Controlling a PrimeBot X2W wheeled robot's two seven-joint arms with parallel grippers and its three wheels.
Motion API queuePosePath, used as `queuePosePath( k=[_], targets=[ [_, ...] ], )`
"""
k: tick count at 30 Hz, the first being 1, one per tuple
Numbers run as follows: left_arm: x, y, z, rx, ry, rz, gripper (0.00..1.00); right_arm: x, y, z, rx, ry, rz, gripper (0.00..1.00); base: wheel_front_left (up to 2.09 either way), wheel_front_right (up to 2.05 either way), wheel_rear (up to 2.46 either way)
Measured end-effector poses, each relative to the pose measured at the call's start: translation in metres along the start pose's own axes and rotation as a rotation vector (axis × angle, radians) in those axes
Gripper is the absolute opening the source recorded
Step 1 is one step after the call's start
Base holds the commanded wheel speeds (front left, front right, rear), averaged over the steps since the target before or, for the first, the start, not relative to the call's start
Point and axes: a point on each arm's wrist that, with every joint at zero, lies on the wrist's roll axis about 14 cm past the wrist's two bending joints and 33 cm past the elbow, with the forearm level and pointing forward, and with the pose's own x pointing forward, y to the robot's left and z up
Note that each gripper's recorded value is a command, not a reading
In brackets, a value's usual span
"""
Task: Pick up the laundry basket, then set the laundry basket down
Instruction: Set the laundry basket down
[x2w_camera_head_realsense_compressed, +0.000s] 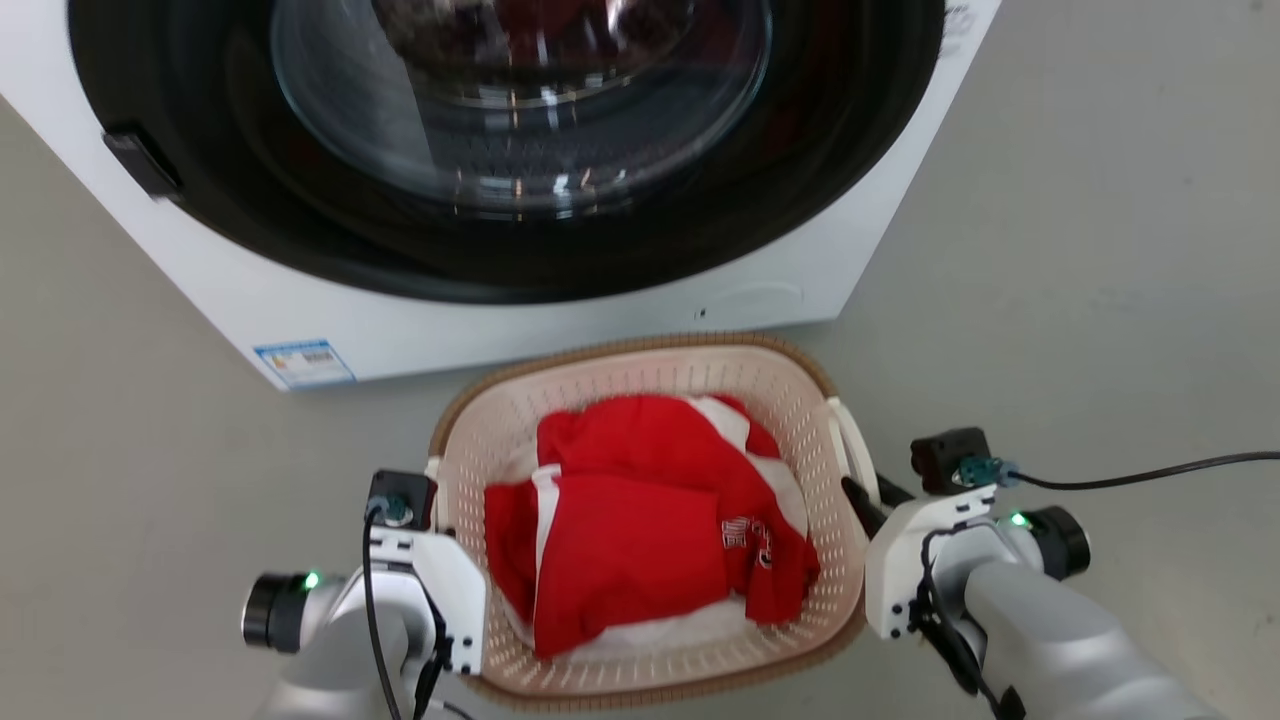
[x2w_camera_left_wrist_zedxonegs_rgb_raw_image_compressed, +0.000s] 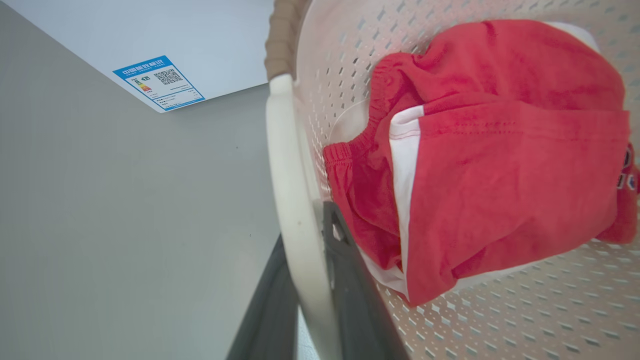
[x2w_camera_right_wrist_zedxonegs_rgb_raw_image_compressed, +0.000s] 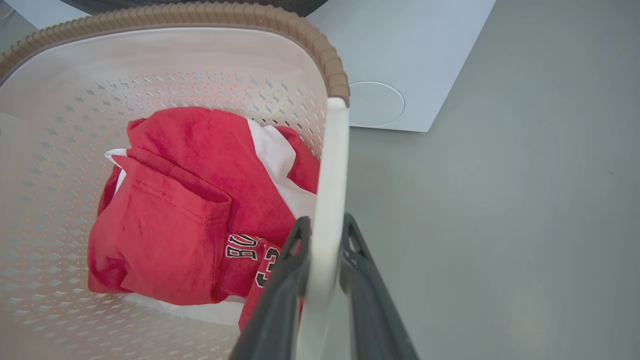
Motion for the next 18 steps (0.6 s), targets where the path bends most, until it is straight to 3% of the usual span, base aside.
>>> queuePosePath(
  k=[18],
  targets=[
    [0.076,0.018,-0.013,-0.032,0.035,0.006,0.00,0.077,-0.031,-0.014,0.036,0.056,0.003,0.00,0.00,0.00,0.00]
  ],
)
